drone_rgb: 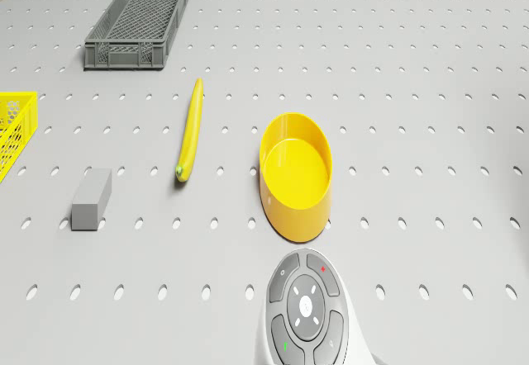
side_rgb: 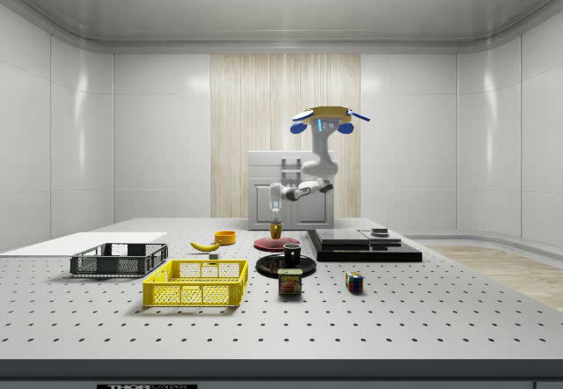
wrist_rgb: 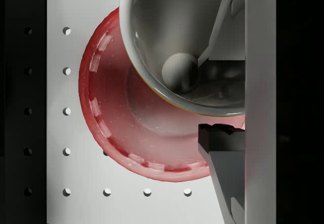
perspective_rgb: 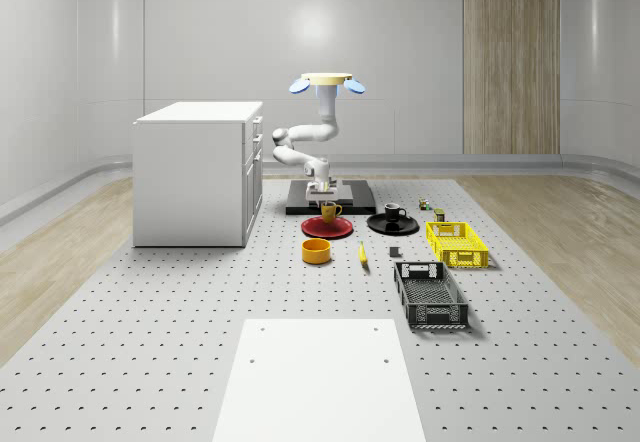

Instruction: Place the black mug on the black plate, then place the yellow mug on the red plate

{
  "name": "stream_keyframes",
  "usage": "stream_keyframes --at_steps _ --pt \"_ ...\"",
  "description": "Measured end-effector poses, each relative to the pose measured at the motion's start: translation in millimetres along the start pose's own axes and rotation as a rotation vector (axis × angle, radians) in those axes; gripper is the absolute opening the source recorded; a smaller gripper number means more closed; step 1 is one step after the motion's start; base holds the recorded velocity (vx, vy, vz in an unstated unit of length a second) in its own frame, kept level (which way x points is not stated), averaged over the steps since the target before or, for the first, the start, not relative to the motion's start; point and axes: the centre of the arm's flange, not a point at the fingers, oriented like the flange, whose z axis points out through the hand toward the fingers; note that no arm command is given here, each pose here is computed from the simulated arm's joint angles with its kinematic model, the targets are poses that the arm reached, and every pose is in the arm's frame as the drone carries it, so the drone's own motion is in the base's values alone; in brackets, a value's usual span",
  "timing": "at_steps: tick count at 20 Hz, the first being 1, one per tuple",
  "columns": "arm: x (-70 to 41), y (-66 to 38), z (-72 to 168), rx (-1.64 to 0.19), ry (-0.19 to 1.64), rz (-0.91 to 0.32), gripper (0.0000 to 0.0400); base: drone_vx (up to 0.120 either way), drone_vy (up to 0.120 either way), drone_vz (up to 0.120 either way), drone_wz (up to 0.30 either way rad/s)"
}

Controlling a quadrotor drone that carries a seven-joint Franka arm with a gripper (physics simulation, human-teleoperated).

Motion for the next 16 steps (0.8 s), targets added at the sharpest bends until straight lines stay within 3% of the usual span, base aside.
stream_keyframes --at_steps 3,4,6,9,12,16 --pt "2.0 2.0 6 0.0 0.0 0.0 0.011 0.0 0.0 0.0 0.0" --pt "2.4 2.4 7 0.0 0.0 0.0 0.0133 0.0 0.0 0.0 0.0" --pt "3.1 3.1 9 0.0 0.0 0.0 0.0238 0.0 0.0 0.0 0.0" --pt "3.7 3.7 5 0.0 0.0 0.0 0.0323 0.0 0.0 0.0 0.0" --pt "3.9 3.9 -5 0.0 0.0 0.0 0.0364 0.0 0.0 0.0 0.0" --pt "4.1 4.1 -17 0.0 0.0 0.0 0.0387 0.0 0.0 0.0 0.0"
